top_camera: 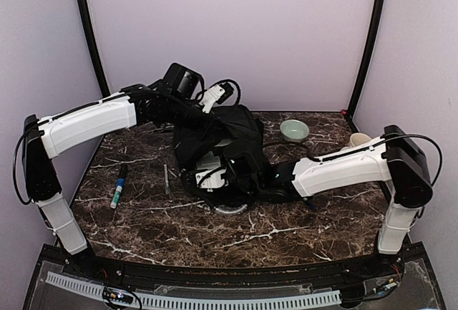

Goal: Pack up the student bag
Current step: Place the pencil case in the largest pocket of the bag, then place the largest pocket of the bag in the student bag, then hold the student bag at the center of the board.

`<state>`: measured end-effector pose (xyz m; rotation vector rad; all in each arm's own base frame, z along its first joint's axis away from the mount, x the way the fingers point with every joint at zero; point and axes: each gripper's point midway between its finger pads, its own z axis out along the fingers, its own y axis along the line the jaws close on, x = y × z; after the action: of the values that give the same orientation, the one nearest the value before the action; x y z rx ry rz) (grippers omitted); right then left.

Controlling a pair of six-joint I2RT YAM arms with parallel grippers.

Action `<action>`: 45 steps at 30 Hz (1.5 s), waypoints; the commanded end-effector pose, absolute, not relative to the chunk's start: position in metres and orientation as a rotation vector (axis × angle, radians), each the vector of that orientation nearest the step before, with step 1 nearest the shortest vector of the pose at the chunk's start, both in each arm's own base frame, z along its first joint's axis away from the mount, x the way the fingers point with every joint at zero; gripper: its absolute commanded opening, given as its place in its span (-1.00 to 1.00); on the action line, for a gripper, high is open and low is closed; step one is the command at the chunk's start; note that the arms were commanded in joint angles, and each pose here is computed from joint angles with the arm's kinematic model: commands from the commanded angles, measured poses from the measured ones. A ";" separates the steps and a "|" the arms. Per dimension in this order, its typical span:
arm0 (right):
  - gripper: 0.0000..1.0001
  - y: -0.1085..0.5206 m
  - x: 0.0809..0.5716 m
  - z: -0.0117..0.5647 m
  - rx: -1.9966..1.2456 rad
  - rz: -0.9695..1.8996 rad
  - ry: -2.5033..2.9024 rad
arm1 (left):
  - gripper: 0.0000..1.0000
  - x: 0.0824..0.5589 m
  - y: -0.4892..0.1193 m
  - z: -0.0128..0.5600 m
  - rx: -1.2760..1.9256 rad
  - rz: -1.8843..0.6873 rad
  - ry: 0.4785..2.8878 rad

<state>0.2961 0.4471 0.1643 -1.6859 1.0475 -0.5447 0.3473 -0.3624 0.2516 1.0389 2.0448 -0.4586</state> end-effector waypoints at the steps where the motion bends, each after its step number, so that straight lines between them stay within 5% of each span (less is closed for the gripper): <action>1: 0.59 0.424 0.250 0.155 -1.793 -0.256 1.280 | -1.00 0.353 -0.359 0.262 1.002 -0.456 2.009; 11: 0.48 0.363 0.170 0.148 -1.875 0.243 1.556 | -1.00 0.350 -0.364 0.192 1.050 -0.480 2.138; 25: 0.42 0.311 0.257 0.175 -1.480 0.399 1.818 | -0.97 0.339 -0.377 0.134 1.072 -0.591 2.240; 30: 0.43 0.302 0.280 0.175 -1.378 0.495 1.898 | -0.27 0.319 -0.389 0.172 1.113 -0.533 2.168; 33: 0.43 0.301 0.288 0.178 -1.351 0.505 1.911 | -0.02 0.309 -0.379 0.193 1.080 -0.507 2.150; 39: 0.43 0.315 0.312 0.197 -1.314 0.501 1.889 | 0.28 0.301 -0.320 0.211 0.837 -0.376 2.151; 45: 0.40 0.356 0.338 0.204 -1.301 0.642 1.912 | 0.30 0.287 -0.259 0.193 0.604 -0.330 2.263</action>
<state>0.3236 0.3283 0.1941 -1.3284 1.9114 0.5162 0.2856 -0.2971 0.2117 0.7925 2.1647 -0.4043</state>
